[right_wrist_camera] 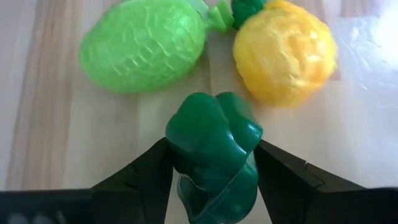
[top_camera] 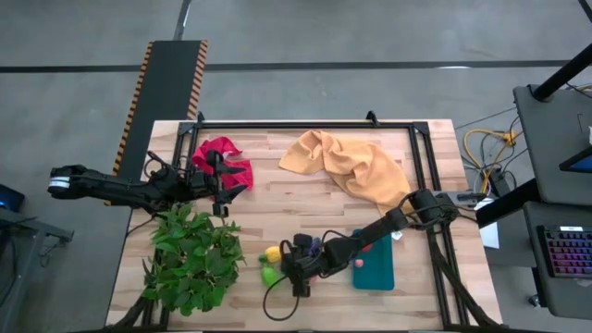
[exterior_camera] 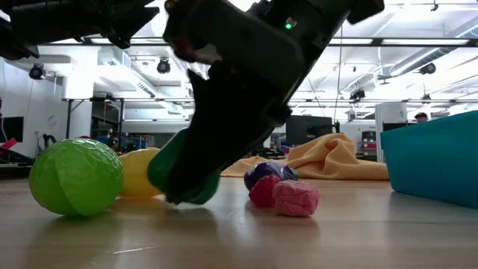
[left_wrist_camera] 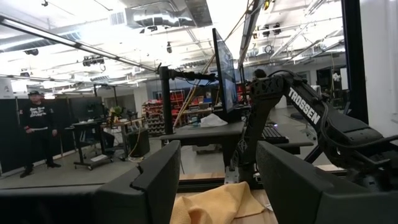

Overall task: Pick and placing Produce into tupperware
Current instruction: Put the green bell pepper into the blue bin

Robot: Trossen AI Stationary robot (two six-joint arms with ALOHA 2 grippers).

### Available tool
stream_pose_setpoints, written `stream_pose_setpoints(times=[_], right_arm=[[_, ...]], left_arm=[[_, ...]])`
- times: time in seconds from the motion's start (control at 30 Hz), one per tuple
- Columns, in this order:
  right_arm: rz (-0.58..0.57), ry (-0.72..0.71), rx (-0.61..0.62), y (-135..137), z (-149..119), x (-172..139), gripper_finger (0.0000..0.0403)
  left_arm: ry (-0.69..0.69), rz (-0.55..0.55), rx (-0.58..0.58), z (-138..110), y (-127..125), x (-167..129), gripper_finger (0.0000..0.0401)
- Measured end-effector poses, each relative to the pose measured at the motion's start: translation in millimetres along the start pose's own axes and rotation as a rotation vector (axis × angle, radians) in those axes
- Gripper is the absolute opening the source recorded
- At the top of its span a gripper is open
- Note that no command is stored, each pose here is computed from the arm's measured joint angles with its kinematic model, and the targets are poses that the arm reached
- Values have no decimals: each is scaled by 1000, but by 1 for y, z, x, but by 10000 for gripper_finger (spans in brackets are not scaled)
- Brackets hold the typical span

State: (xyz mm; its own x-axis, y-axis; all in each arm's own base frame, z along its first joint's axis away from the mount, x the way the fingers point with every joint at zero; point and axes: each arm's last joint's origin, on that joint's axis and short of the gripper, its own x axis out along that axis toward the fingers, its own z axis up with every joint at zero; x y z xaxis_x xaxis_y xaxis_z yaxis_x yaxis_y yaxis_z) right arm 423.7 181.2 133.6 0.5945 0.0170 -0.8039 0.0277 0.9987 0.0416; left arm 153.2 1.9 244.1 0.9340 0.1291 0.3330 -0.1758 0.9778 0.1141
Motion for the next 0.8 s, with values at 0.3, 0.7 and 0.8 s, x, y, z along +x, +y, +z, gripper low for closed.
stream_pose_setpoints(times=[0.3, 0.7, 0.8], right_arm=[[-46, 36, -9, -6, 8, -29, 195], [-297, 117, 66, -29, 7, -112, 195], [-334, 119, 108, -31, 1, -138, 195]], left_arm=[[-1, 0, -2, 0, 0, 0, 196], [0, 0, -3, 0, 0, 0, 196], [1, 0, -3, 0, 0, 0, 196]])
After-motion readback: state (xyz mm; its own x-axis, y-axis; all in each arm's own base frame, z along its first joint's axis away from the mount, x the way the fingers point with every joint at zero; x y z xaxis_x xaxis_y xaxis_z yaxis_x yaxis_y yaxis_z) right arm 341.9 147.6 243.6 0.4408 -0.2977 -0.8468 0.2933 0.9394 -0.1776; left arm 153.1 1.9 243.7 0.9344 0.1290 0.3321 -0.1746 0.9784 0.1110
